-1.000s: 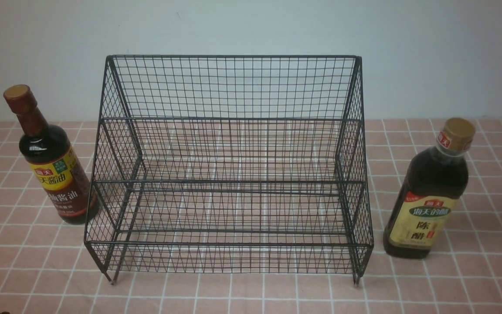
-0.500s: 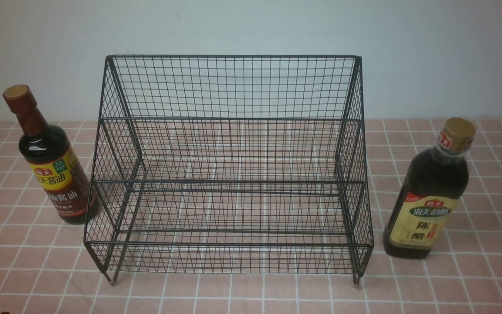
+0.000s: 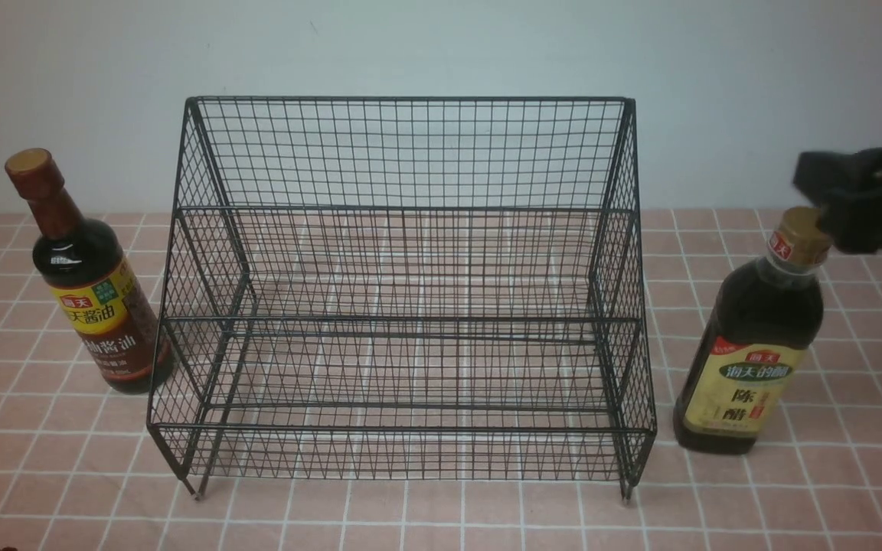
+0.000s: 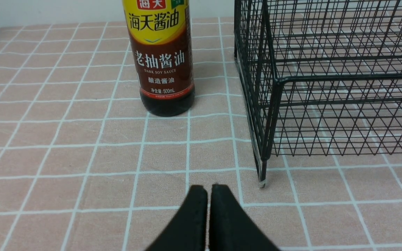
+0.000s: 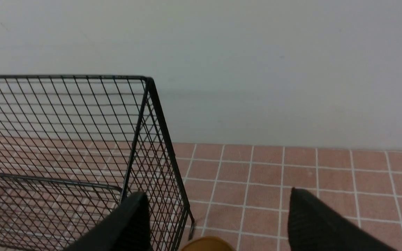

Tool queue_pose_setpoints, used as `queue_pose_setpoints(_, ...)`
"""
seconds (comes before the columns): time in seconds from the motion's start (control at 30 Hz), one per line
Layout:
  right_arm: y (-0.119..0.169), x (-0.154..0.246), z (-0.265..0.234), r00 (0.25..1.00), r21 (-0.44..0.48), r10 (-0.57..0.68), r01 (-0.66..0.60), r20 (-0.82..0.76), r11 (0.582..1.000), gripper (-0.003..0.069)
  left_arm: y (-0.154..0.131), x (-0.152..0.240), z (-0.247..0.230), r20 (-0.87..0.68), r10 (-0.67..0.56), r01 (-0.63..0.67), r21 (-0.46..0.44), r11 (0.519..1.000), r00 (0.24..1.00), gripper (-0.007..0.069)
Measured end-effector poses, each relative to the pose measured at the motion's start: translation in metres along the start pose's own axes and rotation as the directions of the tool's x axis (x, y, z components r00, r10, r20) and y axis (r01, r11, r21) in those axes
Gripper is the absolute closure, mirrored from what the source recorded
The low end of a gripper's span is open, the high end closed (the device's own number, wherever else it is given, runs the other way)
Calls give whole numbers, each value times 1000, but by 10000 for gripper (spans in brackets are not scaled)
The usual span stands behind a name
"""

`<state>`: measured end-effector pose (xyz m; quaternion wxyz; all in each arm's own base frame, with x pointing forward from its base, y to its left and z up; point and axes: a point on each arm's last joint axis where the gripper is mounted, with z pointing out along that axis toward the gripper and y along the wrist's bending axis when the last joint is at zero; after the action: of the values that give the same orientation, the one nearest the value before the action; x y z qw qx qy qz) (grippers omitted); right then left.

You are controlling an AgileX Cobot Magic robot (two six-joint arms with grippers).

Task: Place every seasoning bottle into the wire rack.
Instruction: Use the right arm to grab the condiment bottle closest to it

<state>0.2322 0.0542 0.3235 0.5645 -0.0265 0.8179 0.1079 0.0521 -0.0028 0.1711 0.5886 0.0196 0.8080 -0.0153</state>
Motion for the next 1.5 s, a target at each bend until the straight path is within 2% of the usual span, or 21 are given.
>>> queue_pose_setpoints(0.07, 1, 6, 9, 999, 0, -3, 3, -34, 1000, 108, 0, 0, 0, 0, 0, 0, 0, 1000, 1000, 629)
queue_pose_setpoints(0.2, 1, 9, 15, 998, 2, -5, 5, -55, 1000, 78, 0, 0, 0, 0, 0, 0, 0, 1000, 1000, 629)
queue_pose_setpoints(0.87, 4, 16, 17, 993, -2, -22, 22, -117, 1000, 74, 0, 0, 0, 0, 0, 0, 0, 1000, 1000, 629)
queue_pose_setpoints(1.13, 2, 27, 32, 983, 8, -24, 26, -181, 1000, 77, 0, 0, 0, 0, 0, 0, 0, 1000, 1000, 629)
queue_pose_setpoints(1.23, 2, 30, 35, 980, 11, -24, 27, -198, 1000, 111, 0, 0, 0, 0, 0, 0, 0, 1000, 1000, 629)
queue_pose_setpoints(1.33, 2, 32, 37, 978, 13, -25, 29, -208, 1000, 271, 0, 0, 0, 0, 0, 0, 0, 1000, 1000, 629)
queue_pose_setpoints(1.4, 2, 30, 36, 979, 8, -56, 59, -198, 998, 317, 0, 0, 0, 0, 0, 0, 0, 1000, 1000, 629)
queue_pose_setpoints(1.5, 1, 28, 34, 978, 5, -92, 95, -188, 995, 324, 0, 0, 0, 0, 0, 0, 0, 1000, 1000, 629)
